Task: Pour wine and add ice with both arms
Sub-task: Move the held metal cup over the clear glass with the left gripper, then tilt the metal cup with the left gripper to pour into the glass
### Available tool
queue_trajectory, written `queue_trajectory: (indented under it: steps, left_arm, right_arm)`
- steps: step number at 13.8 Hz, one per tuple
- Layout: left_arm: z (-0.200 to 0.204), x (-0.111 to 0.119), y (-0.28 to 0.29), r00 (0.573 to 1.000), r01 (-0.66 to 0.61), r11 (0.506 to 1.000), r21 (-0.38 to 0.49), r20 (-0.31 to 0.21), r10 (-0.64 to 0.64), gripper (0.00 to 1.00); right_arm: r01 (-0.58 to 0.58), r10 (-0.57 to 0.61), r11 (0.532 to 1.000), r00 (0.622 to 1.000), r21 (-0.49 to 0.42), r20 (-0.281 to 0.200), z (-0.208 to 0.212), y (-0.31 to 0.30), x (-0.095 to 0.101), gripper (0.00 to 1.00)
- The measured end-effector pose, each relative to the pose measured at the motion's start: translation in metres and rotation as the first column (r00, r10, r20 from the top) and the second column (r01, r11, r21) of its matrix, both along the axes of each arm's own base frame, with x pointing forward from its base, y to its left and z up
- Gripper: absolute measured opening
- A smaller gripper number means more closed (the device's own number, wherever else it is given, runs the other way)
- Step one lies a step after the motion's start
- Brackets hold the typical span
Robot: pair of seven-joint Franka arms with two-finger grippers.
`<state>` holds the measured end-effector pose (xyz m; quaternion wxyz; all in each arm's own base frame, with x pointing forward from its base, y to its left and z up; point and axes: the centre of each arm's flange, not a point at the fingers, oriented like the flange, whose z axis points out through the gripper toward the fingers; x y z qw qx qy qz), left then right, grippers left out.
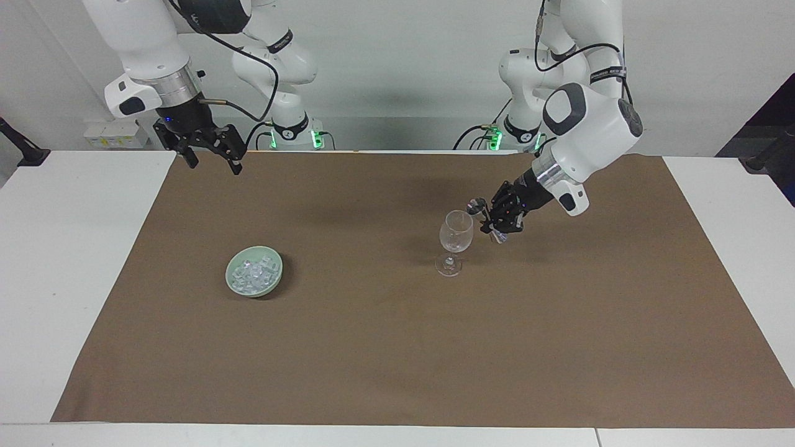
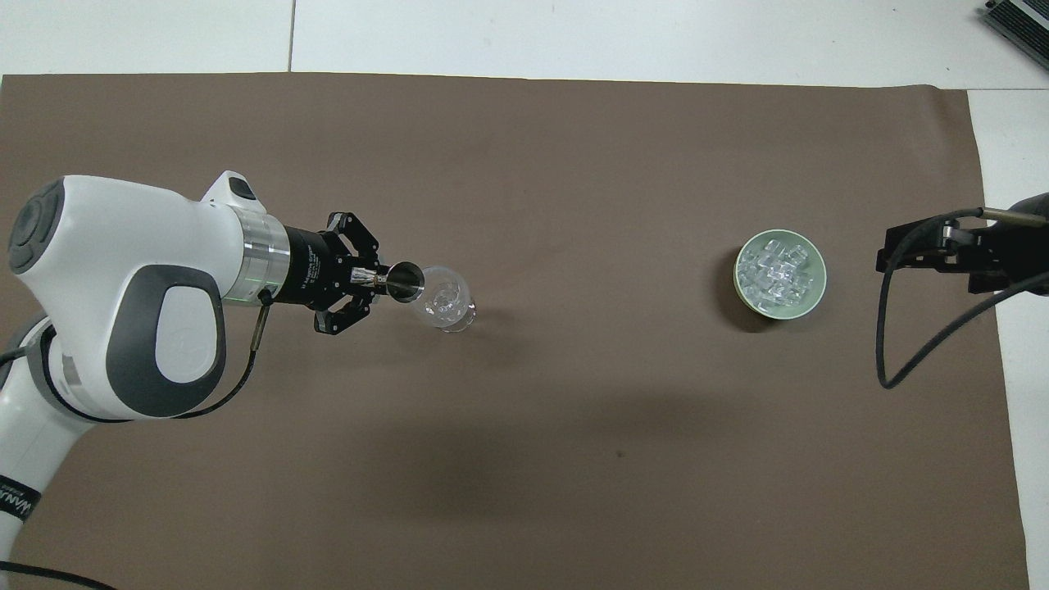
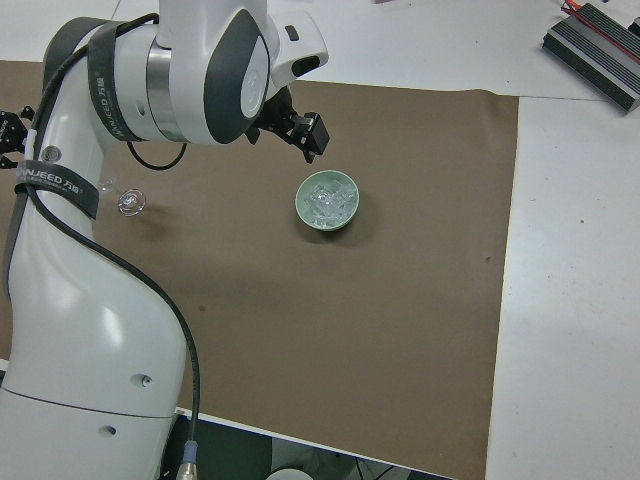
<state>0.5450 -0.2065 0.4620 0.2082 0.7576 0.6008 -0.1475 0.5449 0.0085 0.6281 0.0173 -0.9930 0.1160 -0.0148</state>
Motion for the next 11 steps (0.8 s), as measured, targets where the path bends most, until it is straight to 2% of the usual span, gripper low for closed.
queue_trajectory:
  steps: [5, 11]
  left_arm:
    - [0.004, -0.001, -0.003, 1.000, 0.009, 1.000, 0.029, 0.011, -0.009, 0.22]
    - [0.011, -0.008, -0.025, 0.999, 0.025, 0.992, 0.121, 0.031, -0.029, 0.22]
  right_arm:
    - [0.000, 0.000, 1.000, 1.000, 0.000, 0.000, 0.000, 0.000, 0.000, 1.00]
    - [0.000, 0.000, 1.000, 1.000, 0.000, 0.000, 0.000, 0.000, 0.000, 1.00]
